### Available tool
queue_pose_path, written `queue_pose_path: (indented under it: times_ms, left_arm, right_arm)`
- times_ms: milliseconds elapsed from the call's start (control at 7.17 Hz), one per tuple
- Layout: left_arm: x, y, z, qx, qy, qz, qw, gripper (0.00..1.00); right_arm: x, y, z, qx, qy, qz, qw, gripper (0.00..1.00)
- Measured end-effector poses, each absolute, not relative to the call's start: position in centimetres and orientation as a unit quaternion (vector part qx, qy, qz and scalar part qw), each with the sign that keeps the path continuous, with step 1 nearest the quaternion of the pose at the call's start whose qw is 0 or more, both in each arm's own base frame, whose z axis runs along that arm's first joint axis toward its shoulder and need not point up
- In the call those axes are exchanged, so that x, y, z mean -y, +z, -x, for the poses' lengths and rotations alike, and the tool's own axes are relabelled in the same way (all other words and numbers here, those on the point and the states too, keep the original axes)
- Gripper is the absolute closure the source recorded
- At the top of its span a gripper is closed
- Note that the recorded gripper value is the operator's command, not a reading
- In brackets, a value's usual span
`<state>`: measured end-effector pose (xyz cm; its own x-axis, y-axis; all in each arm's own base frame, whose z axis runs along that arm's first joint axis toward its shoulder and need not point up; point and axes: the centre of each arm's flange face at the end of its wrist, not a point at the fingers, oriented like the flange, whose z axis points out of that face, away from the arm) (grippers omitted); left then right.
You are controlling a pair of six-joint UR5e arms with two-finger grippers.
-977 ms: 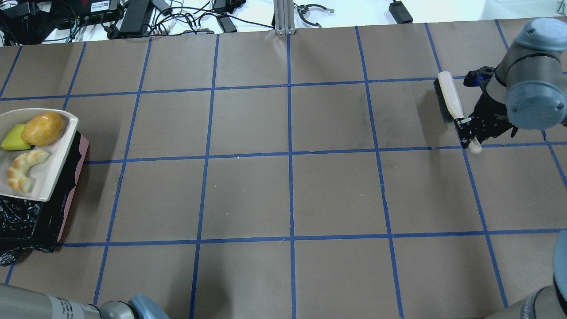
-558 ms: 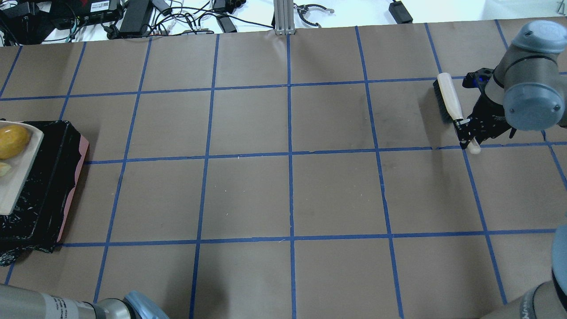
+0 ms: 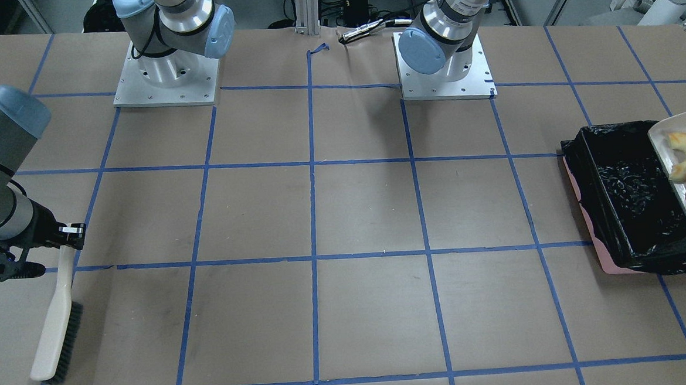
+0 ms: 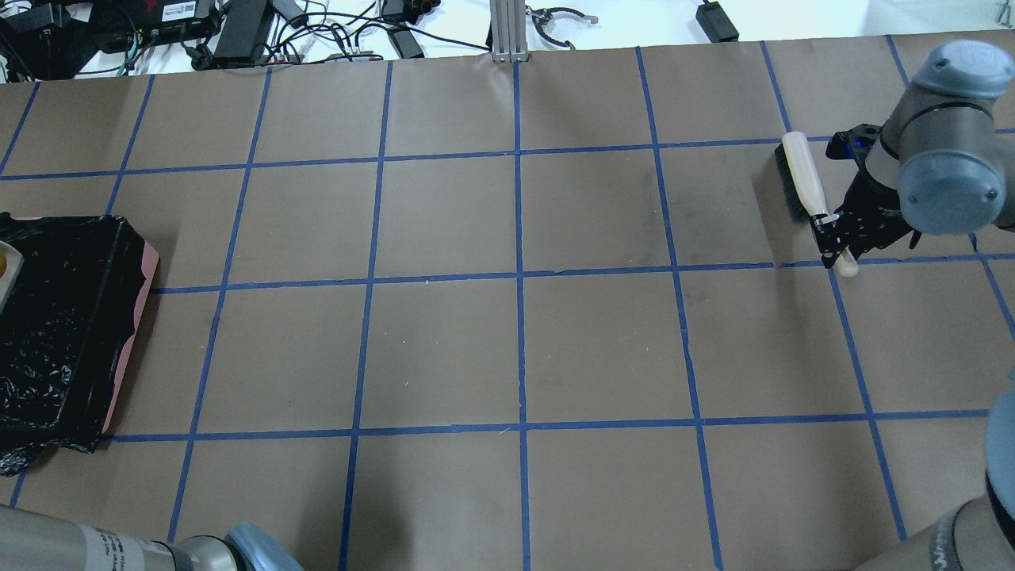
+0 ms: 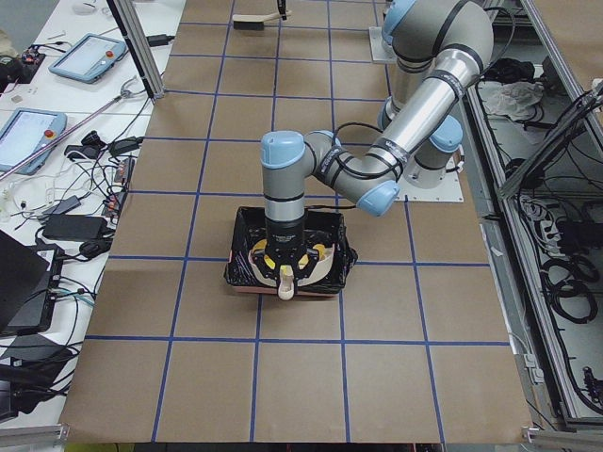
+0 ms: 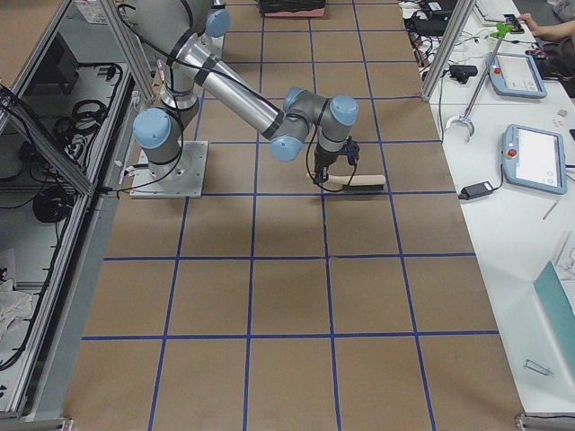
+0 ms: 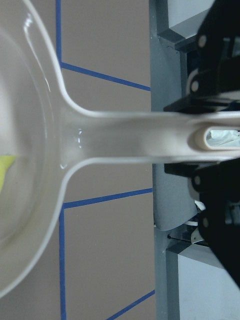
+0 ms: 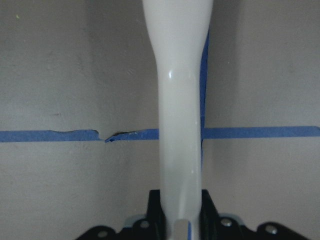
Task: Sweep and dump trash into bin
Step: 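Carry the dustpan over the black bin and tip it with the left gripper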
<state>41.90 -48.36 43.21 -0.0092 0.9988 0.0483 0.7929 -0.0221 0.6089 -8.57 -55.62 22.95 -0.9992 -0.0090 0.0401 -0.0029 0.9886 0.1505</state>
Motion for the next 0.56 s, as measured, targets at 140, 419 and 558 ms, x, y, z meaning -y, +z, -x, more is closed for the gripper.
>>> queue_pose_path:
  times_ms: [140,419,558]
  left_arm:
    - [49.2,43.5,-40.4,-0.659,0.265,-0.670,0.219,1.00]
    - [49.1,42.9,-39.1,-0.651,0.304,-0.653,0.240,1.00]
    - [48.8,42.6,-38.8,-0.648,0.316,-0.647,0.249,1.00]
  right_arm:
    - [55.6,22.9,8.6,0.997,-0.075,-0.002,0.021,0.73]
    - [55.6,22.9,8.6,0.997,-0.075,-0.001,0.020,0.57]
    - [55.6,22.9,8.6,0.997,-0.074,-0.001,0.020,0.51]
